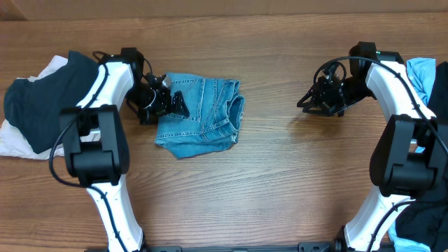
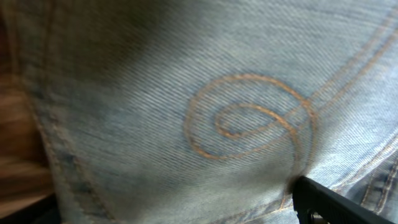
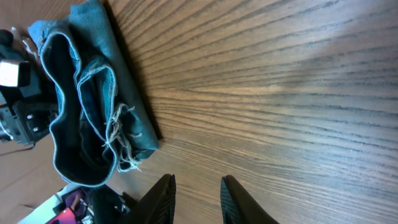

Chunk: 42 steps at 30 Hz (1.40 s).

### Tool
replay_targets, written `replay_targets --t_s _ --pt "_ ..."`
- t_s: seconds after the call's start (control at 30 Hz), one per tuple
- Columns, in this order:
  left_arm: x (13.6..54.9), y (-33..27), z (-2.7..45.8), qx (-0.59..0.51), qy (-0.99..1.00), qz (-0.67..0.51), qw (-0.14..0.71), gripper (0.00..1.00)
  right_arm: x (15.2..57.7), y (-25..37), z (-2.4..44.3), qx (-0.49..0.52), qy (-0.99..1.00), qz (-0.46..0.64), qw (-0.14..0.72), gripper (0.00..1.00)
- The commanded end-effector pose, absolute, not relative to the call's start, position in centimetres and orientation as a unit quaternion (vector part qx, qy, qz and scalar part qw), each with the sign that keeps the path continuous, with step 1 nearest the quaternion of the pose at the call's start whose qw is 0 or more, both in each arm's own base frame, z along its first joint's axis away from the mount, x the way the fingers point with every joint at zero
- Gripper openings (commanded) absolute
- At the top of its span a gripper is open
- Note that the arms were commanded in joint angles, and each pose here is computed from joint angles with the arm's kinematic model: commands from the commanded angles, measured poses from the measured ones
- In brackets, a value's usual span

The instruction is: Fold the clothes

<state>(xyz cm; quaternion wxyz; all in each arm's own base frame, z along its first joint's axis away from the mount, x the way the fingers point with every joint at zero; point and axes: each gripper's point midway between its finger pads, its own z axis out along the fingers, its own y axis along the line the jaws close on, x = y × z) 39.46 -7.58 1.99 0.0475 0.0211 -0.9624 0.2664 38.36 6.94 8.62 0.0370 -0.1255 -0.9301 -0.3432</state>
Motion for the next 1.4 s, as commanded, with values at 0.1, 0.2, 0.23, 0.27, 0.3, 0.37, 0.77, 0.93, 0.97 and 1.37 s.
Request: replay_targets --t_s 0.1,0.2,0.23,0.27,0.3,0.37,0.77,0.93,0.97,1.37 --pt "36.0 -10.2 -2.7 0.023 -0.935 0.348 0.061 0.88 38.9 6.9 10.5 -0.111 -0.932 -0.344 0.009 0.28" --pt "35.4 -10.2 -3.9 0.02 -0.936 0.348 0.055 0.6 38.9 6.9 10.5 -0.111 -0.932 -0.344 0.01 0.28" --pt "35.4 -10.3 -4.0 0.018 -0.935 0.35 0.052 0.51 38.9 6.9 10.5 -0.112 -0.932 -0.344 0.01 0.28" --pt "35.5 -10.6 -3.8 0.01 -0.931 0.361 0.046 0.44 38.9 6.9 10.5 -0.112 -0.932 -0.344 0.011 0.28" --pt "35.6 -11.0 -3.5 0.003 -0.926 0.376 0.041 0.41 38.8 6.9 10.5 -0.112 -0.932 -0.344 0.012 0.28" --pt "35.9 -12.3 -2.1 -0.015 -0.905 0.425 0.026 0.21 38.7 6.9 10.5 -0.113 -0.932 -0.344 0.014 0.28" --pt "38.0 -14.3 -0.7 0.022 -0.884 0.466 0.008 1.0 38.3 7.5 10.7 -0.101 -0.931 -0.351 0.022 0.25" --pt "38.0 -15.8 -1.3 0.004 -0.894 0.449 0.008 0.98 38.5 13.3 13.4 0.032 -0.892 -0.45 -0.024 0.04" --pt "38.0 -15.9 -1.3 0.001 -0.894 0.448 0.007 0.96 38.5 14.2 13.6 0.049 -0.888 -0.457 -0.029 0.04" --pt "37.9 -16.1 -1.3 0.003 -0.894 0.448 0.01 0.91 38.6 19.5 9.0 0.133 -0.913 -0.383 -0.047 0.04"
